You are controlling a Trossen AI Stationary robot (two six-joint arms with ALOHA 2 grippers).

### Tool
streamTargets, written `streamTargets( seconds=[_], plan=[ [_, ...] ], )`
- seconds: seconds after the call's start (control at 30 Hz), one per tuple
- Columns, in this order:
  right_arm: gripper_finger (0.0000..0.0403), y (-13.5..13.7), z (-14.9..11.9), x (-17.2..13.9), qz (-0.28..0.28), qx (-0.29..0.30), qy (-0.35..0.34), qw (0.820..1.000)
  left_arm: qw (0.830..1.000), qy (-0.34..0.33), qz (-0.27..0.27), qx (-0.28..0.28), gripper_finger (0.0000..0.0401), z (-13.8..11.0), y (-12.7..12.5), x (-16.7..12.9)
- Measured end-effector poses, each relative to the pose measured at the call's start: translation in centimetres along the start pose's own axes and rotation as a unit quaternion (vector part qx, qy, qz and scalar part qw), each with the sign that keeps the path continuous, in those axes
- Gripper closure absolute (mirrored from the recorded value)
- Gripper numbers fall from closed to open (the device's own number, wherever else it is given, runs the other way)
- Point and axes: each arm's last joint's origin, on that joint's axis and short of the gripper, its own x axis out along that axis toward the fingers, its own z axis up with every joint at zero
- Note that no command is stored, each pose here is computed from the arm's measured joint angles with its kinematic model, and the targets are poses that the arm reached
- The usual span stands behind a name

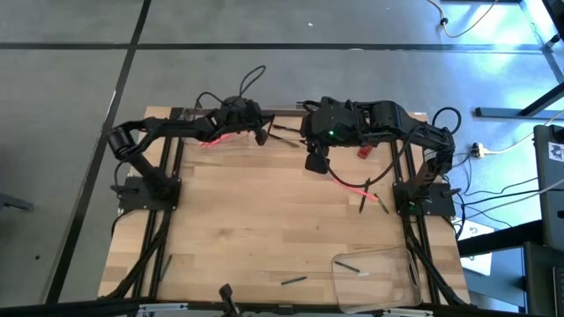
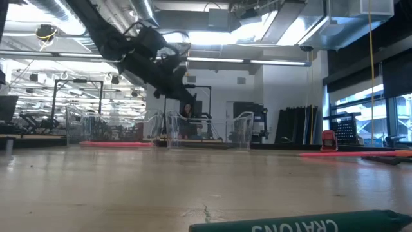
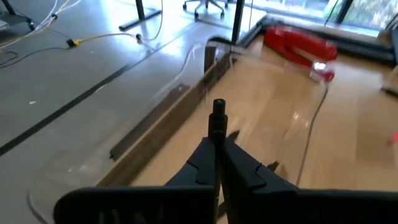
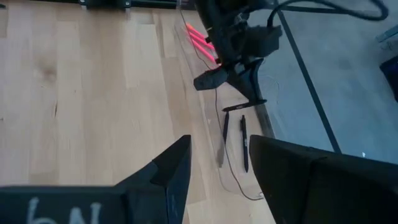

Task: Sort crayons/erasers/pens/pencils in bins
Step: Put the black pen into the top right transparent bin

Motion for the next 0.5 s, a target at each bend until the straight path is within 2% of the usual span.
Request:
streamTargets(
  seconds=[0.17, 0.4, 0.5],
  plan=[
    [0.0238, 0.0, 0.0, 0.0, 0.0, -0.001, 0.001, 1.0, 0.999, 0.02, -0.001, 0.024, 0.0401, -1.0, 0.0, 0.8],
    [0.0238, 0.0, 0.0, 0.0, 0.0, -0.001, 0.001, 1.0, 0.999, 0.027, 0.015, 0.004, 0.0395, -1.3, 0.2, 1.0],
    [0.0238, 0.0, 0.0, 0.0, 0.0, -0.001, 0.001, 1.0, 0.999, 0.028, 0.011, 0.015, 0.0381, -1.3, 0.1, 1.0]
  ],
)
